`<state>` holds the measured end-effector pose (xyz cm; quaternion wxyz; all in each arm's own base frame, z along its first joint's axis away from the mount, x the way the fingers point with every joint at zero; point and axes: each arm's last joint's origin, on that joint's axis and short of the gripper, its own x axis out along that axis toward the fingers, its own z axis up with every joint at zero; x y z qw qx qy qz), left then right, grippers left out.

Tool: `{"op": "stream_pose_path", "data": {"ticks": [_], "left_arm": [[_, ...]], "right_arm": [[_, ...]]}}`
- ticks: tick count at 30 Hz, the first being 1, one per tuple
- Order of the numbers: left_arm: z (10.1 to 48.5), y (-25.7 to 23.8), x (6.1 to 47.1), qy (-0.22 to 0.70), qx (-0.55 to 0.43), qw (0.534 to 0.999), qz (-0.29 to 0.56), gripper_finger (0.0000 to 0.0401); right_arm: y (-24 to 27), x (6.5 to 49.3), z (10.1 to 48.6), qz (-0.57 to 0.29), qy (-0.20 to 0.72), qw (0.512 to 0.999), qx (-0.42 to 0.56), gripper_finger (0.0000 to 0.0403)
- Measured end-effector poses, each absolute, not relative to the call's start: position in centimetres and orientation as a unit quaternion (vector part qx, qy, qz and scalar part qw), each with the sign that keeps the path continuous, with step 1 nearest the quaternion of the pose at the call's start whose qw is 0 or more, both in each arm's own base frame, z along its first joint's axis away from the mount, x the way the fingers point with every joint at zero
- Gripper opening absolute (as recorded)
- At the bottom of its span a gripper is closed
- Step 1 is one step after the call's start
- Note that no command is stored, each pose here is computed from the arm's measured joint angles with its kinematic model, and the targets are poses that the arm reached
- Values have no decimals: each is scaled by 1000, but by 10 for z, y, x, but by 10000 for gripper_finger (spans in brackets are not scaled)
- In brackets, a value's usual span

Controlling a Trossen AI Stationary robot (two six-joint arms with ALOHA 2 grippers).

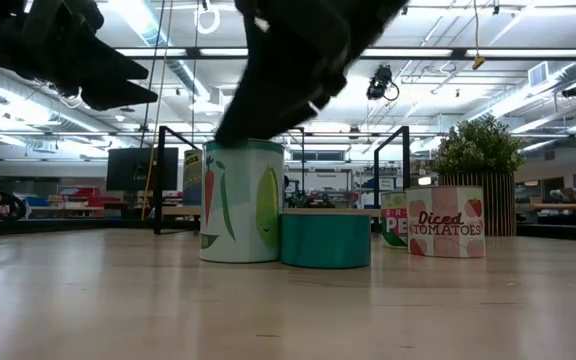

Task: Pick and place cans onto a shelf
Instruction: Put the canned mixed vegetables on the shelf

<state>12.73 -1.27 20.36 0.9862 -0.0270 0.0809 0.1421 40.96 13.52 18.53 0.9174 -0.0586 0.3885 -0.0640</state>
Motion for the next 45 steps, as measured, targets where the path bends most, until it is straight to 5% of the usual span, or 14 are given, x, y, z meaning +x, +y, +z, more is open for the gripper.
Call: {"op": "stream_pose_path", "data": {"ticks": [7, 19, 27, 36, 45], "left_arm": [[204, -13, 127, 81, -27, 986, 142, 375], [202, -13, 127, 88, -25, 985, 143, 375], [202, -13, 127, 88, -25, 985, 143, 375], [202, -13, 127, 88, -25, 986, 143, 375], [202, -13, 127, 89, -24, 985, 143, 375]], "right_arm": [[122, 407, 172, -79, 399, 912, -55, 392], [103, 412, 167, -85, 389, 917, -20, 302], [83, 413, 211, -124, 394, 909, -55, 305], [-8, 401, 268, -181, 376, 904, -94, 306], [-122, 391, 251, -220, 401, 889, -21, 306]]}}
